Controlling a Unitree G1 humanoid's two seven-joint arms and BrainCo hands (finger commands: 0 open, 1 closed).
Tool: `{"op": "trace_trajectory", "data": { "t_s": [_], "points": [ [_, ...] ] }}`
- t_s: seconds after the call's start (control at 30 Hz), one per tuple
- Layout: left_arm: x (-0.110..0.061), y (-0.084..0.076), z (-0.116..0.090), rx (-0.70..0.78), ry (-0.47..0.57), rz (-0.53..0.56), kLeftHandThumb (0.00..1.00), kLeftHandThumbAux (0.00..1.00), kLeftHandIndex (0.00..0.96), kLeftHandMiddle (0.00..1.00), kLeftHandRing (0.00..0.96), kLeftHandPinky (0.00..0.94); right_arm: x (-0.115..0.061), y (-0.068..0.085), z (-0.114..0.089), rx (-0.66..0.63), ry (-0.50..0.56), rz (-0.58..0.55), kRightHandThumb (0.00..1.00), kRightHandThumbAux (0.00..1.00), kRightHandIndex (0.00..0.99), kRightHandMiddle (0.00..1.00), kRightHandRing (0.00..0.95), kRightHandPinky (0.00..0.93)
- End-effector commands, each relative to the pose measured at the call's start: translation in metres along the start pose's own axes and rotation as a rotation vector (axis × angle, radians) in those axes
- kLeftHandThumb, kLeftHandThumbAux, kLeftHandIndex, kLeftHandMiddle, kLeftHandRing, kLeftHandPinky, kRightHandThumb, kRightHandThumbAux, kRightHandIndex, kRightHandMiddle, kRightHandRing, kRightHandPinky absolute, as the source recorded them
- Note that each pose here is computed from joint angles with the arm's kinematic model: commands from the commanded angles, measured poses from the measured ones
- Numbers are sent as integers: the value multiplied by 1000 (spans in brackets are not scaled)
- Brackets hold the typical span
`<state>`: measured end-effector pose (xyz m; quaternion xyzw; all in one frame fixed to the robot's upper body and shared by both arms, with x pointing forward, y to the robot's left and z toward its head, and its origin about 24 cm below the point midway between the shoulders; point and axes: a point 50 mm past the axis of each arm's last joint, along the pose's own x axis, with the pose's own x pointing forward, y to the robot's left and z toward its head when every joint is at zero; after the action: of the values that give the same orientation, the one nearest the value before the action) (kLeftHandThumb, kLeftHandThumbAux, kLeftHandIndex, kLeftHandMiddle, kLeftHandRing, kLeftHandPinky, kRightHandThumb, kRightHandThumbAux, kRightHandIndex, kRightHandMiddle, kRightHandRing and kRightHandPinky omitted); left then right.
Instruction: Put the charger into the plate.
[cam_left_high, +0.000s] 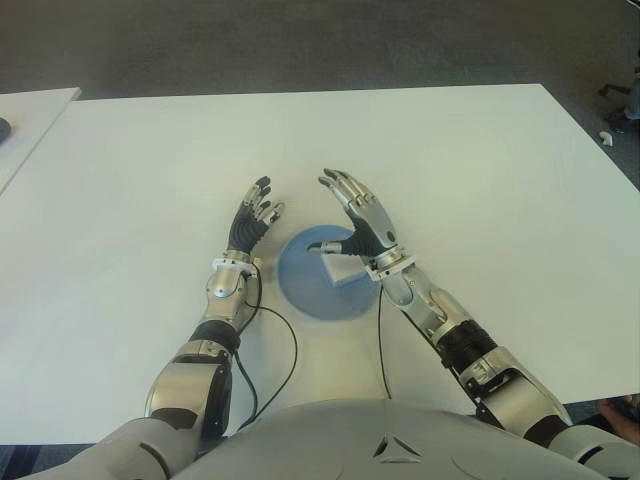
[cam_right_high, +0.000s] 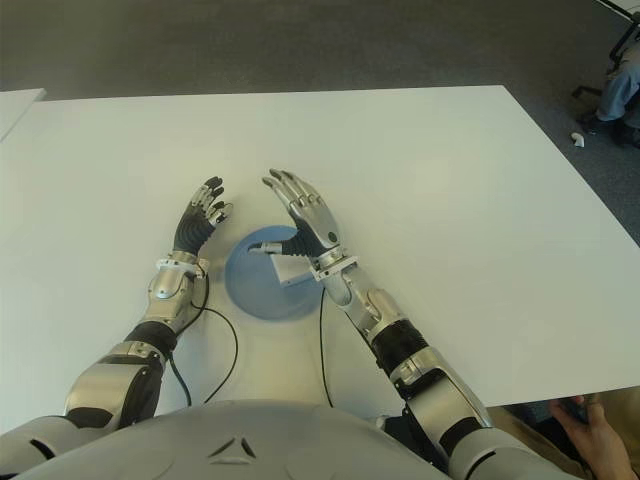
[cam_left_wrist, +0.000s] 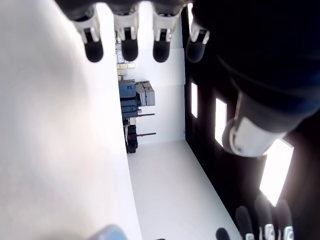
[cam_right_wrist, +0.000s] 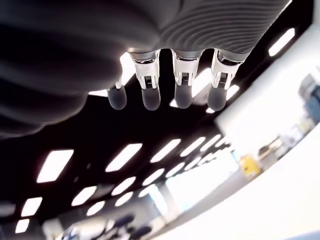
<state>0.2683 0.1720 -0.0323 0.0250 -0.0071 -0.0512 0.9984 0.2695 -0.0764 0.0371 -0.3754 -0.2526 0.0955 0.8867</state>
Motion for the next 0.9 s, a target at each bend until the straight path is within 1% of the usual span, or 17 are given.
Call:
{"op": "trace_trajectory", "data": {
  "t_s": [0.03, 0.17, 0.27, 0.47, 0.63, 0.9],
  "points": [
    [-37, -8, -58, -82, 426, -10, 4, 629, 98, 61, 21, 26, -3, -9, -25, 245, 222, -142, 140, 402, 0, 0, 0, 0],
    [-36, -9, -58, -88, 431, -8, 6, 618, 101, 69, 24, 30, -8, -13, -46, 346, 332, -202, 130, 438, 0, 0, 0, 0],
    [-36, -9, -57, -93, 427, -8, 8, 605, 106, 79, 30, 39, -8, -13, -47, 387, 360, -239, 121, 454, 0, 0, 0, 0],
    [-36, -10, -57, -89, 423, -20, 12, 582, 113, 89, 35, 40, -12, -12, -52, 430, 412, -264, 104, 461, 0, 0, 0, 0],
    [-36, -10, -57, -84, 418, -26, 15, 566, 116, 83, 26, 17, -14, -10, -57, 454, 453, -270, 96, 467, 0, 0, 0, 0],
    [-36, -11, -57, -80, 420, -20, 13, 564, 123, 84, 21, 2, -17, -9, -63, 483, 485, -261, 89, 481, 0, 0, 0, 0]
  ]
}}
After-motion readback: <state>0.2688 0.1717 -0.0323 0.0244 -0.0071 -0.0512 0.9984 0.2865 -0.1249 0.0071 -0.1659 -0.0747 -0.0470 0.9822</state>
